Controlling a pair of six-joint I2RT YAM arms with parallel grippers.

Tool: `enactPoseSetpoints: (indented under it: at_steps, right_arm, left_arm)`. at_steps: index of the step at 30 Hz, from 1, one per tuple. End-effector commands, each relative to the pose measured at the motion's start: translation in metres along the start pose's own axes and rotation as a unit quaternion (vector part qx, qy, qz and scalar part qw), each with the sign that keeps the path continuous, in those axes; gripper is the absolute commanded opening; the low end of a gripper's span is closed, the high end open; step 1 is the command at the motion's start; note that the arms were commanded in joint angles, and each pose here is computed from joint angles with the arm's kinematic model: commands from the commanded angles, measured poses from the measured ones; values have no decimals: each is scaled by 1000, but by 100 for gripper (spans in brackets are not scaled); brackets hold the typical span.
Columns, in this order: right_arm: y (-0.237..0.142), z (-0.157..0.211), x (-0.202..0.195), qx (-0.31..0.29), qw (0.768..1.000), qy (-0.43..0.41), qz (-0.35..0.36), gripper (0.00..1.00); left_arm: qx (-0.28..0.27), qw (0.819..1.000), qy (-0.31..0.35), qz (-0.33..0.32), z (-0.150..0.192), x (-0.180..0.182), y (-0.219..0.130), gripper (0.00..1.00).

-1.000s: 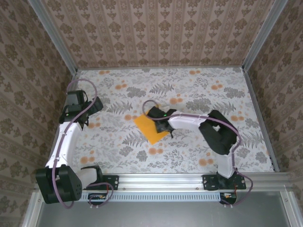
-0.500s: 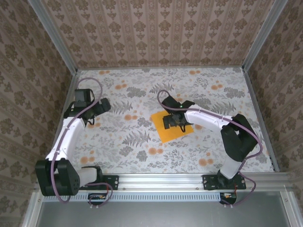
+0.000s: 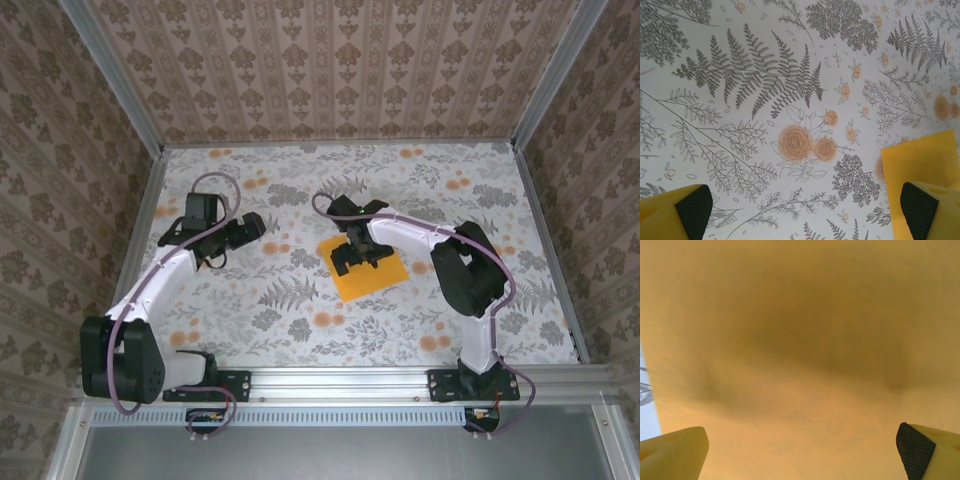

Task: Fold a paper plane with a square sheet of paper (pick it up from the middle)
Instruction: Fold the square sheet of paper in half at the center of the table.

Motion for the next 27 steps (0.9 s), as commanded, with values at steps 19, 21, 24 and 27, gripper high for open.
enactPoseSetpoints:
  at_steps: [19,21,24,27]
  right_arm:
    - [21,0,-10,41,999,-5,-31,100]
    - [25,0,-11,46,999,-5,-27,100]
    - [32,2,-13,55,998,-4,-18,100]
    - [41,6,-13,69,998,-2,-14,100]
  left_arm:
    - [4,999,-53,11,5,-4,21,100]
    - [7,998,-55,8,6,-2,23,100]
    - [9,999,-53,7,7,-2,23,100]
    - [10,999,-52,7,7,-2,23,100]
Point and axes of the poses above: each hand's point on the last joint's axis, 136 mm out from that joint toward the fingers, its own y axis out along the fingers, its own x axis along the line the jaws close on, z = x × y, the point moved 2 cm from there along -y, back along the fingers, and after that the axes turned 8 degrees about -y, right-handed, at the moved point
